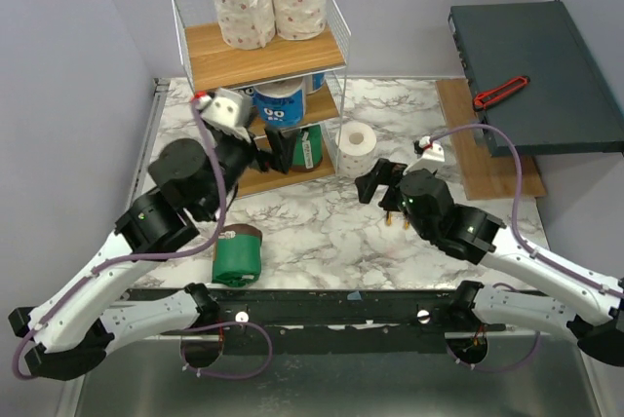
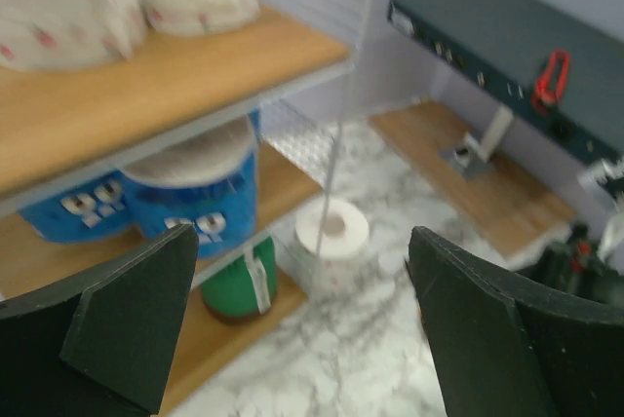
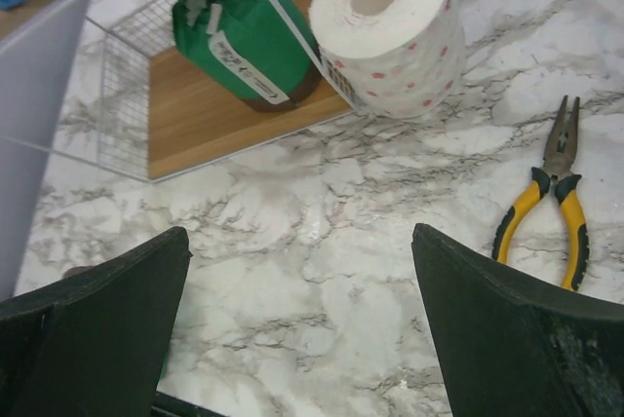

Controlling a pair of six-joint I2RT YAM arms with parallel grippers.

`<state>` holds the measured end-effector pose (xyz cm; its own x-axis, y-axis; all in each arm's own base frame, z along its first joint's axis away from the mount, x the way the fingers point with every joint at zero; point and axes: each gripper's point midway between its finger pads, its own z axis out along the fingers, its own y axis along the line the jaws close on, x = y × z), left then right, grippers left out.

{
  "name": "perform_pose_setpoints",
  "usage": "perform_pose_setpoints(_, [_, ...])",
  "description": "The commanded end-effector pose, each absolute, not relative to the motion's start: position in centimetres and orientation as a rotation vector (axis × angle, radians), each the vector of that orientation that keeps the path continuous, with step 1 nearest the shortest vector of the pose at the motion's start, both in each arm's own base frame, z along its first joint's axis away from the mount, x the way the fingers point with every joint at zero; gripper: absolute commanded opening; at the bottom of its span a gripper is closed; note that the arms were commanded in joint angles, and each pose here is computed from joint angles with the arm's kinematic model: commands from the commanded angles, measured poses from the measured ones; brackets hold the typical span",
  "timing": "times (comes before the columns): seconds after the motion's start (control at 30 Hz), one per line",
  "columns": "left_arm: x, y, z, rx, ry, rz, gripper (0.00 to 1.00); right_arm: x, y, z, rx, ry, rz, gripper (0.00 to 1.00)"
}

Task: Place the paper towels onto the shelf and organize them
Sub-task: Adjust the paper towel on the shelf, then adjust the paper towel at the center of the board.

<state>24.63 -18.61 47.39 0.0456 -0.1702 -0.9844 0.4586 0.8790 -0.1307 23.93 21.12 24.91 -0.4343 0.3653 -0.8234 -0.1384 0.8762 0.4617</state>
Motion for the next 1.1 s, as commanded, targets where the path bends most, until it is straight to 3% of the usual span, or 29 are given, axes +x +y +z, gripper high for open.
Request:
perform_pose_setpoints(0.0, [21.7, -21.3, 36.3, 0.349, 1.707, -0.560, 0.93, 25.1, 20.2, 22.0, 0.201, 1.996, 0.396, 0.98])
perform_pose_setpoints(0.33, [18.3, -18.9, 27.7, 0.152, 1.726, -0.765, 0.92, 29.8, 19.7, 18.5, 0.352, 2.099, 0.375, 0.94])
perform_pose_setpoints(0.77, [17.9, -16.1, 23.7, -0.027, 1.736, -0.769, 0.92, 36.5, 20.0, 16.2, 0.674, 2.043, 0.437, 0.87])
perform_pose_setpoints(1.07, [17.9, -14.1, 21.0, -0.138, 1.790, -0.712, 0.93, 39.6, 19.2, 16.1, 0.721, 2.017, 0.386, 0.89])
